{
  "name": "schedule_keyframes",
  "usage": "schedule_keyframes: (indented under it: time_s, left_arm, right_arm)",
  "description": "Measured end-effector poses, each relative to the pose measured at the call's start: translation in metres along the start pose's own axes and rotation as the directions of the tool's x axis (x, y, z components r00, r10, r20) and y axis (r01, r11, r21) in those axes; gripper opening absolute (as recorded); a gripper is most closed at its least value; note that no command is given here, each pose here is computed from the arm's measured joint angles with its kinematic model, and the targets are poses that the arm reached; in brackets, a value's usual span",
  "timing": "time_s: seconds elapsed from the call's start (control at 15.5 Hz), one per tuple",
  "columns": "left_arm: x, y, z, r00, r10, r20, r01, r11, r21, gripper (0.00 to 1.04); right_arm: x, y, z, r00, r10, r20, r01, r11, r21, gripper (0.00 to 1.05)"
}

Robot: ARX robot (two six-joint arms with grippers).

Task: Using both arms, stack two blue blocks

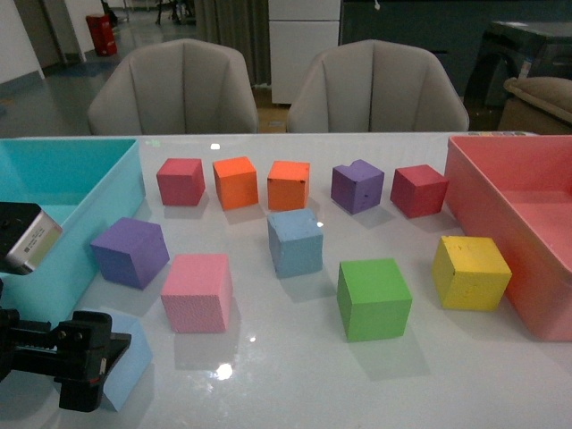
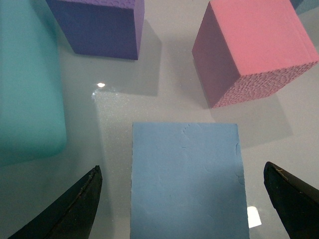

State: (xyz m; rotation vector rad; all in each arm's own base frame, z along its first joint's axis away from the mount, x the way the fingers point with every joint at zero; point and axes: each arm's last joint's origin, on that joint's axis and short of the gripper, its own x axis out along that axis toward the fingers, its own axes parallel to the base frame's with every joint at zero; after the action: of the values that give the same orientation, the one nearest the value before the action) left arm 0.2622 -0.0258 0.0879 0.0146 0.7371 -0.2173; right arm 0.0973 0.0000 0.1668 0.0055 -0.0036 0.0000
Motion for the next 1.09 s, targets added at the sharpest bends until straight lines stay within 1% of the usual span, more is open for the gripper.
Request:
schedule_keyframes:
  time_s: [0.39,0.52,0.58,0.64,0.77,0.84,0.9,0.97,1.09]
  left_arm:
    - [0.025,0.002,-0.020,0.996,0.018,-0.085,-0.020,1.000,-0.012,0.98]
    - [0.026,0.000,-0.020,0.996,0.017,-0.083,-0.017,1.000,-0.008,0.98]
    - [0.025,-0.002,-0.020,0.996,0.021,-0.087,-0.021,1.000,-0.002,0.90]
    - [0.024,-0.005,-0.018,0.996,0.022,-0.087,-0.021,1.000,0.005,0.79]
    - [0.014,-0.011,-0.008,0.998,0.011,-0.056,-0.009,1.000,0.022,0.60]
    - [0.007,-0.015,0.000,1.000,0.005,-0.030,-0.004,0.999,0.034,0.54]
    - [0.001,-0.019,0.007,1.000,-0.004,-0.014,0.005,0.999,0.044,0.51]
    - [-0.001,-0.022,0.017,1.000,-0.013,-0.002,0.013,0.998,0.054,0.49]
    - [0.002,-0.034,0.048,0.999,-0.037,0.038,0.034,0.996,0.084,0.48]
  right_arm:
    - [0.000,0.000,0.000,1.000,0.000,0.000,0.000,1.000,0.000,0.98]
    - [0.000,0.000,0.000,1.000,0.000,0.000,0.000,1.000,0.000,0.98]
    - [0.000,0.000,0.000,1.000,0.000,0.000,0.000,1.000,0.000,0.98]
    - [0.000,0.000,0.000,1.000,0.000,0.000,0.000,1.000,0.000,0.98]
    - [0.000,0.000,0.000,1.000,0.000,0.000,0.000,1.000,0.000,0.98]
    - [0.000,0.000,0.000,1.000,0.000,0.000,0.000,1.000,0.000,0.98]
    - [0.000,0.000,0.000,1.000,0.000,0.000,0.000,1.000,0.000,0.98]
    - [0.000,0.000,0.000,1.000,0.000,0.000,0.000,1.000,0.000,0.98]
    - [0.000,0.000,0.000,1.000,0.000,0.000,0.000,1.000,0.000,0.98]
